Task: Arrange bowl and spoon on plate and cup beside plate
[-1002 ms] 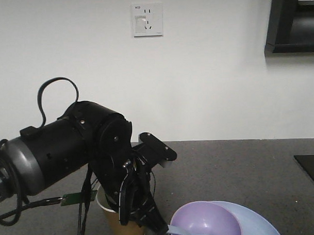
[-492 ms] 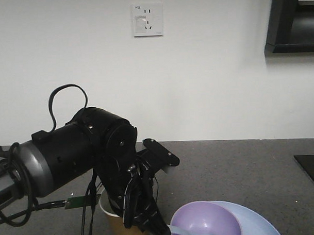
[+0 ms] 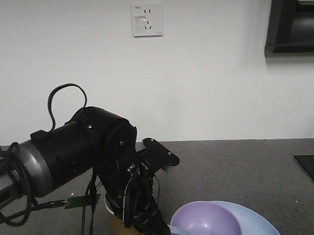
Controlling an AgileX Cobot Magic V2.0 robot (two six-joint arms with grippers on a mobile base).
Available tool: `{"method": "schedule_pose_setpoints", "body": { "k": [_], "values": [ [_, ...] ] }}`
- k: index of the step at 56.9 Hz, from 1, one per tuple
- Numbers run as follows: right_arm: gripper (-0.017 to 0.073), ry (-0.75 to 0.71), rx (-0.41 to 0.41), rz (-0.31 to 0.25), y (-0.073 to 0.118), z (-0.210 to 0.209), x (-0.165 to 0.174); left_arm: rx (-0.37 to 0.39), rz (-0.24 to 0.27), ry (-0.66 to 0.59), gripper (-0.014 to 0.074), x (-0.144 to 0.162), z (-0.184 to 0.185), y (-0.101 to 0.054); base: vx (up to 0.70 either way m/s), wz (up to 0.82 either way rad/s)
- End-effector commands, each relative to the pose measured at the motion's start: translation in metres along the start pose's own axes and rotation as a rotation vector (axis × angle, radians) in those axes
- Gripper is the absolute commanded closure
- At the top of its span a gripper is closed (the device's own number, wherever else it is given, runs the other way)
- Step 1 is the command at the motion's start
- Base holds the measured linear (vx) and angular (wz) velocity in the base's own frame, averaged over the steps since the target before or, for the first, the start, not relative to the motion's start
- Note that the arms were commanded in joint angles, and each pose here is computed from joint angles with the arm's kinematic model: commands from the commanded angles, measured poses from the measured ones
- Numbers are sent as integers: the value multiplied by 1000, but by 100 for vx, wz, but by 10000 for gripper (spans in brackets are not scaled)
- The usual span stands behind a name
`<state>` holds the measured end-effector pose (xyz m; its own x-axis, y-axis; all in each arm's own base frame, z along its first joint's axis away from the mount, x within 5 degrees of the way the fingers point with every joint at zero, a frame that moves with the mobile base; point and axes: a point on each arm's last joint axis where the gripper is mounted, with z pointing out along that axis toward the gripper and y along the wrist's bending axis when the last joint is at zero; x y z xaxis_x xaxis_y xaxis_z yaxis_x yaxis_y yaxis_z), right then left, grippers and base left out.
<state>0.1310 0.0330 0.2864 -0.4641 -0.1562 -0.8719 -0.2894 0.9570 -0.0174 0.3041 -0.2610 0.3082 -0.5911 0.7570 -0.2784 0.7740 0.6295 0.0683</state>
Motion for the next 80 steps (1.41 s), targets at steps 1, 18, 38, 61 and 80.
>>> {"method": "schedule_pose_setpoints", "body": {
  "k": [1,18,38,61,80],
  "values": [
    [568,-101,21,-4,-2,-3,-16,-23,0,-136,140,-1,-42,-1,0,0],
    [568,-101,21,-4,-2,-3,-16,-71,4,-249,147,15,-92,0,0,0],
    [568,-107,28,-17,-3,-3,-17,-268,18,-499,553,52,-178,7,0,0],
    [566,-200,62,-103,-2,-34,-16,-258,-38,-791,600,172,-158,-20,0,0],
    [566,-420,97,-123,-1,-48,2,-129,-215,-1099,600,270,-98,-46,0,0]
  ]
}}
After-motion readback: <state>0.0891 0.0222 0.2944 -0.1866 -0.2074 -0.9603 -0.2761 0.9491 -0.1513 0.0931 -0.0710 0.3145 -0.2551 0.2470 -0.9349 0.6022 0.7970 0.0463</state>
